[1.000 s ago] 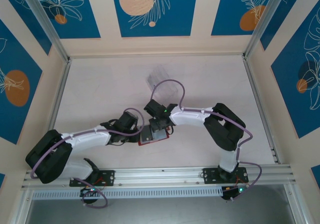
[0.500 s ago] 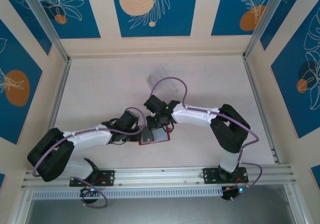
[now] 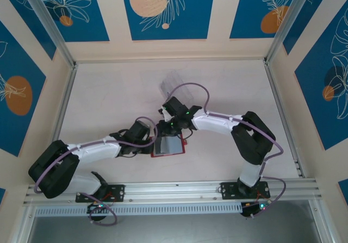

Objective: Put the credit cards into the card holder
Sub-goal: Flip over the card slot in the card holder.

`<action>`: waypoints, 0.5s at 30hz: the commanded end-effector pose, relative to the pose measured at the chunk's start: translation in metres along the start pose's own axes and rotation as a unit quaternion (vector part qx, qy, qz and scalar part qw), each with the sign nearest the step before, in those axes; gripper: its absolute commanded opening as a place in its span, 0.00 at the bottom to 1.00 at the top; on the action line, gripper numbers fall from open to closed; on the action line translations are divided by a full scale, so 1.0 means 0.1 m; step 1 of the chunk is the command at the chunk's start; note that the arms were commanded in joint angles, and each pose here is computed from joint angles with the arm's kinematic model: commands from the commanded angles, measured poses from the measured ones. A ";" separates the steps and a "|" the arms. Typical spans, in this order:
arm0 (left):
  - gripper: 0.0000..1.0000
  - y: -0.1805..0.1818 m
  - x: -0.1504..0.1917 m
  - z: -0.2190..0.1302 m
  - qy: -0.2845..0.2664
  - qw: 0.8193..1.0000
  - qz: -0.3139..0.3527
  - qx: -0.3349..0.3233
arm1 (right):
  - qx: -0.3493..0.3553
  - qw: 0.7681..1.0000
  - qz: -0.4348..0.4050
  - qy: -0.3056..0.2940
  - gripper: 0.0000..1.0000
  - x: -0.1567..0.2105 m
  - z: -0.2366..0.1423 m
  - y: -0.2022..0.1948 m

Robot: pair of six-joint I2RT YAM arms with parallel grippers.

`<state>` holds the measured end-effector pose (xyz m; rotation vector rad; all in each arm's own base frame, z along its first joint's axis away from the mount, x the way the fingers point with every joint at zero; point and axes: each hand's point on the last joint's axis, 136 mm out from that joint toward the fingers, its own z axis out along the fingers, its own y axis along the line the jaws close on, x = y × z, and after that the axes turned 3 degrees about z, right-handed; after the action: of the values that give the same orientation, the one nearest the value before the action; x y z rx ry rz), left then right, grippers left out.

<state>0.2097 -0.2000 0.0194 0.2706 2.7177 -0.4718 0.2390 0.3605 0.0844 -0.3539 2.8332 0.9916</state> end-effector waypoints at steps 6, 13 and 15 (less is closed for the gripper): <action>0.27 0.08 0.08 -0.04 -0.001 1.000 -0.007 -0.013 | -0.059 0.998 -0.020 -0.022 0.39 -0.03 -0.47 0.16; 0.29 0.09 0.07 -0.10 -0.003 1.000 -0.008 -0.015 | -0.013 1.000 0.008 -0.022 0.26 0.06 -0.41 -0.19; 0.31 0.09 0.06 -0.15 -0.007 1.000 -0.008 -0.016 | -0.007 1.000 0.009 -0.011 0.21 0.11 -0.31 -0.22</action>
<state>0.2058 -0.1934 0.0245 0.2541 2.7067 -0.4648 0.2425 0.3244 0.1110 -0.3043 2.7567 1.0509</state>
